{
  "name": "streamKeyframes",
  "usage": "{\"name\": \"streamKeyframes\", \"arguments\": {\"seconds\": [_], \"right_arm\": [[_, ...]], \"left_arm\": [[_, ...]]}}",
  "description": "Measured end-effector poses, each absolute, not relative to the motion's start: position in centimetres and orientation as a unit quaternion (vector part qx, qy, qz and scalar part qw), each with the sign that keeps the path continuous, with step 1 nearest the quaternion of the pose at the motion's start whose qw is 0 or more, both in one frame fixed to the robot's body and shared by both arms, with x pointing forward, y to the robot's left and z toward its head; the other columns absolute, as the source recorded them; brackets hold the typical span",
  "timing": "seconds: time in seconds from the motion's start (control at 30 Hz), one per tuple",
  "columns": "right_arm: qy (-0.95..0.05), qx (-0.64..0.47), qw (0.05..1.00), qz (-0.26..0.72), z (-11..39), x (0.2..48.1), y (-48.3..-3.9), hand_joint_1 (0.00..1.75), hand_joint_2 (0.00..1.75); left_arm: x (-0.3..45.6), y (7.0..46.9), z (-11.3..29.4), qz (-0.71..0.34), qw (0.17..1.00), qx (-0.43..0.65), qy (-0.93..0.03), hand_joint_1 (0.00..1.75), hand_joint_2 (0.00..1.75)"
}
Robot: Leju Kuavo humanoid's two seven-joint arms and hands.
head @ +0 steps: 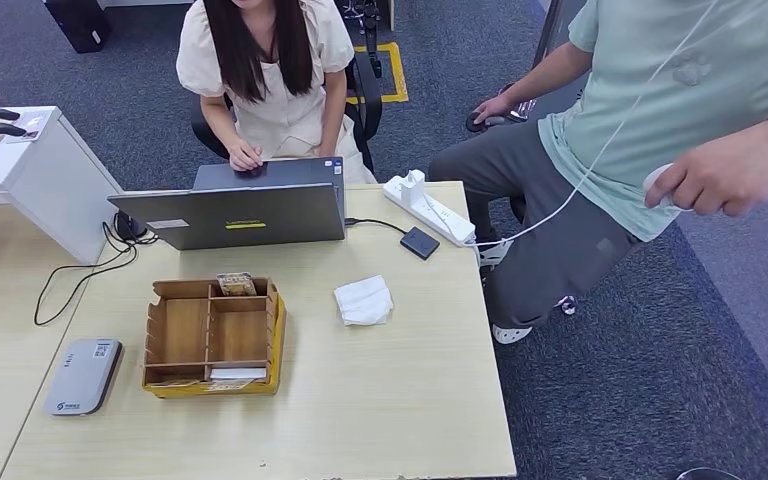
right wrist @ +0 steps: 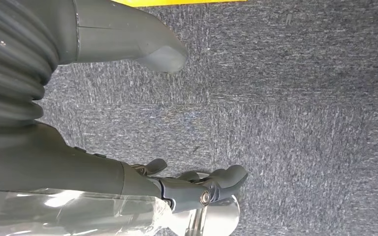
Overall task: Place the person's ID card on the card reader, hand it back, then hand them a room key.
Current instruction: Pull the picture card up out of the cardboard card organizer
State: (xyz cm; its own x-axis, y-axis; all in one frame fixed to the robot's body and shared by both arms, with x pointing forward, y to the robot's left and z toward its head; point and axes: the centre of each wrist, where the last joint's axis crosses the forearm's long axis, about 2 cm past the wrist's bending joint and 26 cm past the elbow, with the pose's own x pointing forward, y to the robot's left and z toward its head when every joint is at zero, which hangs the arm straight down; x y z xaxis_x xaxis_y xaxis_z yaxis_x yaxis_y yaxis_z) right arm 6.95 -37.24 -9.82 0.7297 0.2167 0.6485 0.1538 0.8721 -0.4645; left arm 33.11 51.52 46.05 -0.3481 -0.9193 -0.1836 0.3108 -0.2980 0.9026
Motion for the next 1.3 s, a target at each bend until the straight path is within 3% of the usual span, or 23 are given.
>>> {"name": "streamKeyframes", "arguments": {"seconds": [0.77,1.3], "right_arm": [[-0.374,-0.255,0.892,0.021,-9.6,7.8,-37.4,0.00,1.75],[-0.375,-0.256,0.891,0.024,-9.6,8.1,-37.4,0.00,1.75]], "left_arm": [[31.6,52.9,36.5,-0.716,0.460,0.327,-0.411,0.00,1.75],[30.4,53.4,32.6,-0.722,0.478,0.304,-0.397,0.00,1.75]]}}
